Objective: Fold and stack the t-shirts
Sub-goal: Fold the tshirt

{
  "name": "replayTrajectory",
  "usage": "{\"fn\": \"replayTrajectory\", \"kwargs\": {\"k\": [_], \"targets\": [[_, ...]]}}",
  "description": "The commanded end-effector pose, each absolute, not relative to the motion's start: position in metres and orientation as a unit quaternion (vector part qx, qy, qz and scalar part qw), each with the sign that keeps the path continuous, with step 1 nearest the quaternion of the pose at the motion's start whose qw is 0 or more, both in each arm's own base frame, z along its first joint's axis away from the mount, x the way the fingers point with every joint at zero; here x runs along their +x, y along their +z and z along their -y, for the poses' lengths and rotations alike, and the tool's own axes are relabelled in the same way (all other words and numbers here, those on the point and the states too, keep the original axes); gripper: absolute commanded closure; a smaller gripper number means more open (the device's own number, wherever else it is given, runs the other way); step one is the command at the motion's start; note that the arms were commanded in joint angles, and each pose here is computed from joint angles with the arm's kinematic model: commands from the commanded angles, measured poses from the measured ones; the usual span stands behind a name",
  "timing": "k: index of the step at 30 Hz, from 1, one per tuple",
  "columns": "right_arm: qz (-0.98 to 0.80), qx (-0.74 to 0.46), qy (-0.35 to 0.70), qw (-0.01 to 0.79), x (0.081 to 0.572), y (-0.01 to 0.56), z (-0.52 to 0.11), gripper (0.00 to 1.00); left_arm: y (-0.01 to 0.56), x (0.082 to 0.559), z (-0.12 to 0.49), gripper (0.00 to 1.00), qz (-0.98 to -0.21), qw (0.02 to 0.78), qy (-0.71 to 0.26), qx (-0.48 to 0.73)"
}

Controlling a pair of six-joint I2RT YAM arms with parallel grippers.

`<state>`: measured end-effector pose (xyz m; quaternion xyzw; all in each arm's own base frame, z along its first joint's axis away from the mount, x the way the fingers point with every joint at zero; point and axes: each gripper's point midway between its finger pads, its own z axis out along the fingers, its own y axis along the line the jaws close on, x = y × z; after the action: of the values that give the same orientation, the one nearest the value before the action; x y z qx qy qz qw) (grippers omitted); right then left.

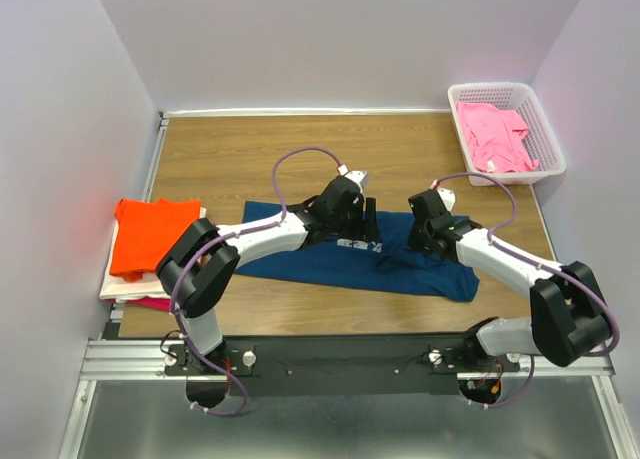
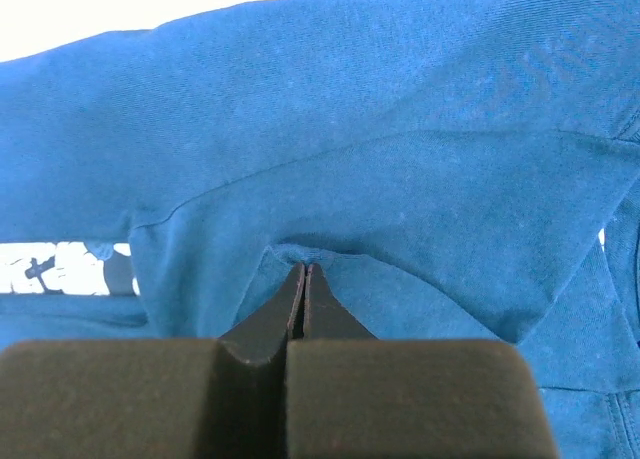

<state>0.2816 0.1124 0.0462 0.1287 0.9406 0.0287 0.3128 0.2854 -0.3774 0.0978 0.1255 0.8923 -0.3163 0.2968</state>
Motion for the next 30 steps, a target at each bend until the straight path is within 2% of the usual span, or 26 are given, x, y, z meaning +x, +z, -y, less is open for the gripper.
{"fn": "replayTrajectory", "kwargs": {"k": [1, 9, 17, 23, 27, 28, 30], "targets": [[-0.937, 0.135, 0.044, 0.319, 0.276, 0.051, -0.112, 0.99, 0.103, 0.284, 0.387, 0.3, -0.887, 0.296, -0.33, 0.134], [-0.923, 0.163, 0.072, 0.341, 0.25, 0.085, -0.102, 1.0, 0.1, 0.284, 0.39, 0.3, -0.887, 0.293, -0.33, 0.139], [-0.92, 0.208, 0.124, 0.309, 0.212, 0.081, -0.104, 0.99, 0.098, 0.283, 0.396, 0.3, -0.886, 0.288, -0.332, 0.145], [-0.901, 0.245, 0.167, 0.316, 0.203, 0.099, -0.107, 0.87, 0.093, 0.278, 0.393, 0.3, -0.888, 0.285, -0.328, 0.15], [-0.886, 0.254, 0.18, 0.344, 0.204, 0.125, -0.104, 0.72, 0.089, 0.277, 0.392, 0.3, -0.89, 0.283, -0.325, 0.151], [-0.883, 0.253, 0.182, 0.352, 0.207, 0.132, -0.104, 0.63, 0.088, 0.277, 0.391, 0.3, -0.89, 0.282, -0.324, 0.152], [-0.883, 0.249, 0.175, 0.358, 0.21, 0.136, -0.102, 0.61, 0.085, 0.276, 0.391, 0.3, -0.891, 0.278, -0.324, 0.153]]}}
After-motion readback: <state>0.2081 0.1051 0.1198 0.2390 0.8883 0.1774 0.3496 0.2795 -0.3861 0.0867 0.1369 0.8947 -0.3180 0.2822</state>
